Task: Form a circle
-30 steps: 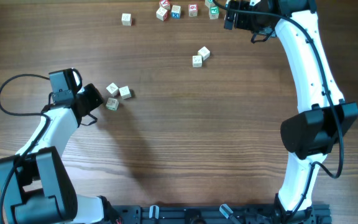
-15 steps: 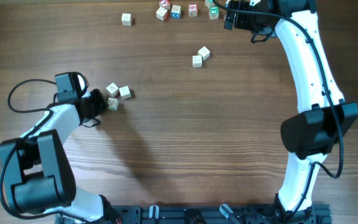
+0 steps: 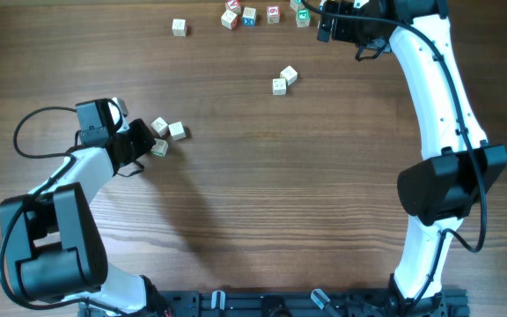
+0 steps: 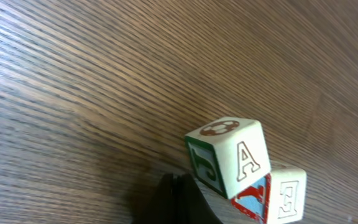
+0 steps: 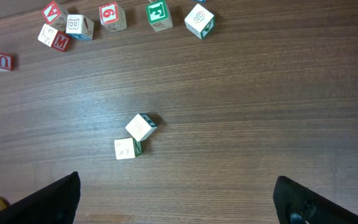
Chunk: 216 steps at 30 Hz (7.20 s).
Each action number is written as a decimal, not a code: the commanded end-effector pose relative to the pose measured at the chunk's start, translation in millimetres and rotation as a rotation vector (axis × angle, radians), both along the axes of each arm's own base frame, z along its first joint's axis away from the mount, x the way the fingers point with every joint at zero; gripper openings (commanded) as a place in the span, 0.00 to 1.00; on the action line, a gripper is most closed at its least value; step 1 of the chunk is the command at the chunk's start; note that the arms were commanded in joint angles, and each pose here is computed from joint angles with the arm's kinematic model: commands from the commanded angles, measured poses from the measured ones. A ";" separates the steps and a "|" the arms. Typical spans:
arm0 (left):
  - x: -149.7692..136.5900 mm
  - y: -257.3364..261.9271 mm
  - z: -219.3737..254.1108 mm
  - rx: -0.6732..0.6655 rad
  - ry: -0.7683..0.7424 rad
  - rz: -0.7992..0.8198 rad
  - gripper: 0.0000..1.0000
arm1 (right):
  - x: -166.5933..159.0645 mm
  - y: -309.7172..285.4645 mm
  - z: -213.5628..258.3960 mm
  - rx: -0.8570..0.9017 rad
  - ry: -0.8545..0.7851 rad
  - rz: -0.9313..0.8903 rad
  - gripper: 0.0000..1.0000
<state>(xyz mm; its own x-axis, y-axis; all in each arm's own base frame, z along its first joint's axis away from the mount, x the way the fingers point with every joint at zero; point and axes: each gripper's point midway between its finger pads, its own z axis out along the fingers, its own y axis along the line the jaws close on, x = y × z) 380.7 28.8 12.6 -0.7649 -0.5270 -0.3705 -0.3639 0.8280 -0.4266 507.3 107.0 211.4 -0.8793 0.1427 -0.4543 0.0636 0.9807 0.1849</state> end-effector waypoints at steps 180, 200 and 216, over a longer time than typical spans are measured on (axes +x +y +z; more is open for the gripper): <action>-43.5 -35.3 -1.4 -0.439 0.224 0.124 0.04 | -1.4 -2.6 20.6 -0.005 -0.048 -0.008 1.00; -50.2 -11.4 74.1 -0.346 0.055 0.173 0.04 | -1.4 -2.6 20.6 -0.004 -0.048 -0.009 1.00; 5.1 49.6 66.3 -0.113 -0.146 0.285 0.04 | -1.4 -2.6 20.6 -0.004 -0.048 -0.009 1.00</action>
